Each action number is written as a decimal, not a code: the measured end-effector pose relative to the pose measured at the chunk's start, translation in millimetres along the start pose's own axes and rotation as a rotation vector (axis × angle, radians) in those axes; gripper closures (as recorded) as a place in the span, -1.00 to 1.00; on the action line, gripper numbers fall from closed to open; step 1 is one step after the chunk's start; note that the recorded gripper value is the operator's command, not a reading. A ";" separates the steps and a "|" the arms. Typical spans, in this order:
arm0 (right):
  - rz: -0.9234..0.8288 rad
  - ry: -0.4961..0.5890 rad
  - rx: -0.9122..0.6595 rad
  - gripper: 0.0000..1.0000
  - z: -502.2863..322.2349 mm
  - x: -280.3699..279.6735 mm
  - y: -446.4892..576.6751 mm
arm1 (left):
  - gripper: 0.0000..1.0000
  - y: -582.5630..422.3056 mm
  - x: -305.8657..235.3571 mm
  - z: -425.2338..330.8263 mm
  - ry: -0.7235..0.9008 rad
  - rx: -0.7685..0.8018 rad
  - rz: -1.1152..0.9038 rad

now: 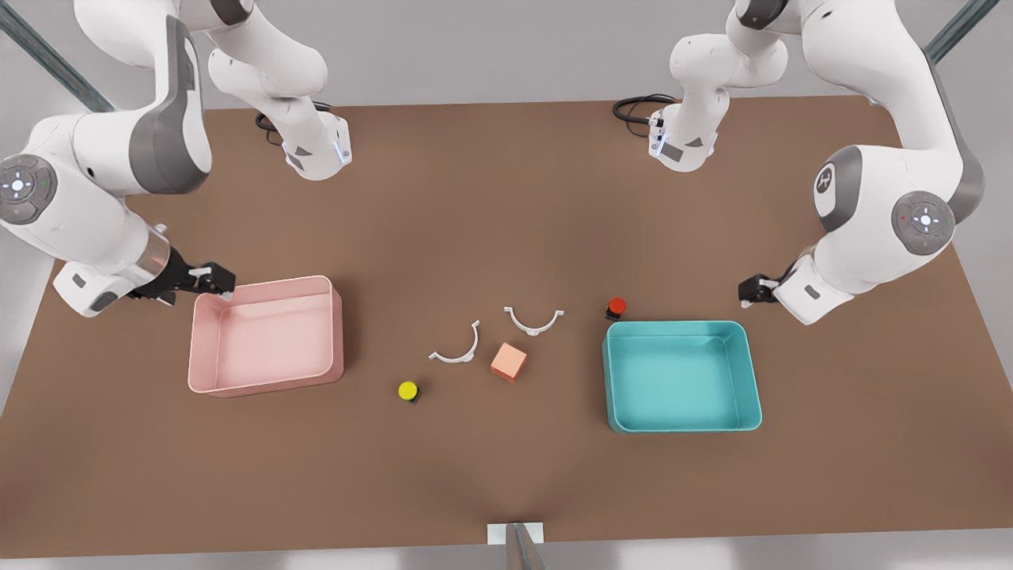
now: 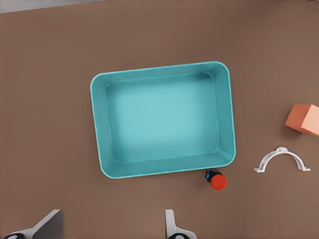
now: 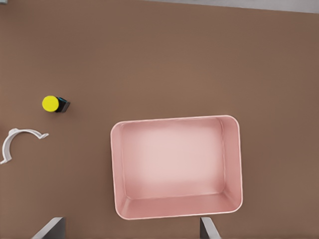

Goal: Place the red button in the blue storage box with the left arm, and place the yellow button in the pink storage box with the right arm

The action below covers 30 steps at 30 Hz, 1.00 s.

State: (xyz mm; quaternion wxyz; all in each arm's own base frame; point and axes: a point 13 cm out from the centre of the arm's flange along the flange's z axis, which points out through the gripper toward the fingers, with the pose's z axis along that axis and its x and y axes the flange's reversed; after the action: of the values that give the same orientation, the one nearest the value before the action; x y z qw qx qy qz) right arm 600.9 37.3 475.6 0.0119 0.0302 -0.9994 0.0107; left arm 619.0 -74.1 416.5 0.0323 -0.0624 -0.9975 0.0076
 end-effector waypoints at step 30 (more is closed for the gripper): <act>-0.271 -0.005 -0.121 -1.00 372.6 -104.7 272.8 | -1.00 -195.4 81.3 293.5 -0.068 0.009 0.041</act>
State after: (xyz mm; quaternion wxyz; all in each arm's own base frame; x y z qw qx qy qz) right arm 680.2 307.6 95.0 0.0128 0.1640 -0.9850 -0.0512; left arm 495.0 -261.1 132.6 -0.0014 -0.0824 -0.9965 0.0146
